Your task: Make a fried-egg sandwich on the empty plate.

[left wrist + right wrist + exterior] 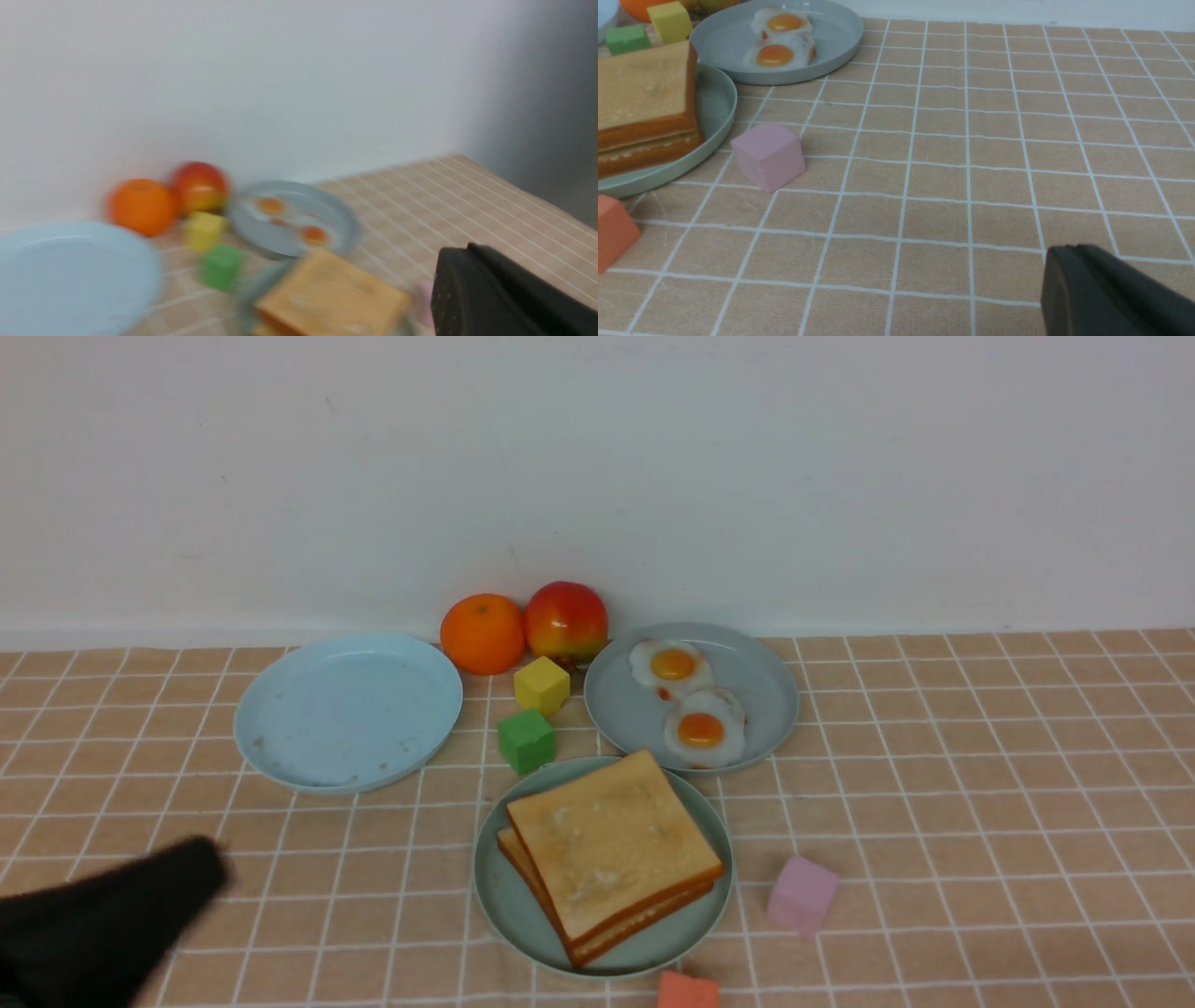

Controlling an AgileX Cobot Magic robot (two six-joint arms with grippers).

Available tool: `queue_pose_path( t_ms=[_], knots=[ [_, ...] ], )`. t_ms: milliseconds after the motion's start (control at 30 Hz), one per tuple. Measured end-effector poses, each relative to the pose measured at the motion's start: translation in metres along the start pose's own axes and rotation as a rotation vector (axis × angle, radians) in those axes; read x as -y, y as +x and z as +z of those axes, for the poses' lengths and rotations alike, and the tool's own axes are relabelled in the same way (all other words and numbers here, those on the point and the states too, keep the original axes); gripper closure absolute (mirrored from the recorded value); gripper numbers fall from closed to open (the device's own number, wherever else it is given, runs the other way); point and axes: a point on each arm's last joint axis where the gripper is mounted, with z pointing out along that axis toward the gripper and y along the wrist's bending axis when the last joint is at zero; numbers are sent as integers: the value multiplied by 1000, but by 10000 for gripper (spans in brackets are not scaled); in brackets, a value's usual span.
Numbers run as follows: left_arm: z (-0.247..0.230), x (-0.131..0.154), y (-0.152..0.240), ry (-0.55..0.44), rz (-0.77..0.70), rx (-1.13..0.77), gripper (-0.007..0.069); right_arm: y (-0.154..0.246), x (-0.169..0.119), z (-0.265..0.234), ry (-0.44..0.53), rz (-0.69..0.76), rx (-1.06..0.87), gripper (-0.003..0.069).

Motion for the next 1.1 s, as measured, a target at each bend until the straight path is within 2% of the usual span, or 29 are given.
queue_pose_path(
  t_ms=[67, 233, 333, 433, 567, 1100],
  knots=[
    [-15, -13, 7, -137, 13, 49, 638, 0, 0, 0, 0, 0, 0, 652],
    [-38, -30, 39, -377, -24, 94, 638, 0, 0, 0, 0, 0, 0, 648],
    [-43, -37, 61, -469, -74, 55, 638, 0, 0, 0, 0, 0, 0, 645],
    [-45, -41, 78, -531, -148, -85, 638, 0, 0, 0, 0, 0, 0, 645],
    [-48, -42, 90, -562, -198, -199, 638, 0, 0, 0, 0, -1, 0, 637],
    [-48, -42, 91, -564, -204, -207, 638, 0, 0, 0, 0, -1, 0, 617]
  ],
)
